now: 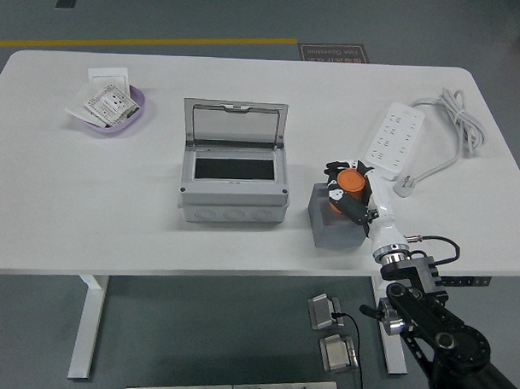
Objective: Pick up the cylinder from the cube,place it in the box,flap close box
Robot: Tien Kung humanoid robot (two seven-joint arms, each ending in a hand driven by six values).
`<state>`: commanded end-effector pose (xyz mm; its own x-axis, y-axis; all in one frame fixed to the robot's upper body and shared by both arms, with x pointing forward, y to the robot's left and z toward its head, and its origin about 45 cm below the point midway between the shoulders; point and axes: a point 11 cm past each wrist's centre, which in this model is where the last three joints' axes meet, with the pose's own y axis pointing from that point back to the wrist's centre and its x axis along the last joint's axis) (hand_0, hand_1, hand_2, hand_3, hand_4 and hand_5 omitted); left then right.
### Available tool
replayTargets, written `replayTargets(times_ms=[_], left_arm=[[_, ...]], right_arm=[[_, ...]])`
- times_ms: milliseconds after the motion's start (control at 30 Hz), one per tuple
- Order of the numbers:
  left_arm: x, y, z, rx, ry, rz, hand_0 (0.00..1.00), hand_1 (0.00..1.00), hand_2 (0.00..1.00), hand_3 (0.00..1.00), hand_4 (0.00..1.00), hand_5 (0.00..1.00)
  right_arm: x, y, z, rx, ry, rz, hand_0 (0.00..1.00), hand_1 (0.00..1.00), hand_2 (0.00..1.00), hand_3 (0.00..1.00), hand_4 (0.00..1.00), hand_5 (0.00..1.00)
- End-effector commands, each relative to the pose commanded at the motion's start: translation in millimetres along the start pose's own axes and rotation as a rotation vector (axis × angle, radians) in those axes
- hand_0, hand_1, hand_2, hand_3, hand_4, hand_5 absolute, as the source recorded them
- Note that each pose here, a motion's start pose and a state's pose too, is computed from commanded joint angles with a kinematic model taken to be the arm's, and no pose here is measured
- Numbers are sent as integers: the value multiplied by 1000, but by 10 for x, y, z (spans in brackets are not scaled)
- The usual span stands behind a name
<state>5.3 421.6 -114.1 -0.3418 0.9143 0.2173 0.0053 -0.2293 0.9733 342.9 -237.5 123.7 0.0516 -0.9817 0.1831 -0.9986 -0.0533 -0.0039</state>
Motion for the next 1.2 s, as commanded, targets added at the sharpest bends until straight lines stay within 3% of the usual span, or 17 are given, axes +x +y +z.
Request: replayTargets(times_ms=[67, 100, 467, 500, 667, 700, 1033, 1200], left_arm=[[-2, 0, 1, -1, 0, -1, 636, 670, 651, 663, 741, 264], [-3, 0, 2, -1, 0, -1, 636, 671, 651, 663, 743, 265], [-7, 0, 3, -4, -1, -3, 636, 671, 652, 665, 746, 268], [-7, 0, 2, -4, -1, -3, 637, 671, 653, 665, 747, 269], [-4, 0, 5, -4, -3, -2, 637, 671, 653, 665, 747, 269], [-2, 0, 6, -4, -3, -2, 637, 671, 652, 665, 746, 271], [18, 1, 0, -3, -1, 2, 637, 671, 653, 665, 748, 280], [45, 3, -6, 0, 2, 8, 637, 671, 653, 666, 751, 285]], right_arm=[[0, -2, -4, 0, 4, 1, 634, 584, 502, 413, 103, 45], [1, -3, -7, 0, 6, 2, 613, 563, 484, 375, 22, 2], [19, -20, -57, 16, 24, 9, 587, 517, 456, 321, 57, 2], [23, -26, -68, 19, 26, 10, 423, 305, 346, 260, 2, 2], [56, -78, -159, 43, 47, 12, 423, 305, 346, 260, 2, 2], [65, -97, -190, 51, 55, 11, 303, 198, 312, 249, 2, 2], [89, -388, -594, 135, 267, 4, 308, 206, 309, 250, 2, 2], [-19, -563, -718, 146, 431, -31, 297, 207, 308, 250, 2, 2]])
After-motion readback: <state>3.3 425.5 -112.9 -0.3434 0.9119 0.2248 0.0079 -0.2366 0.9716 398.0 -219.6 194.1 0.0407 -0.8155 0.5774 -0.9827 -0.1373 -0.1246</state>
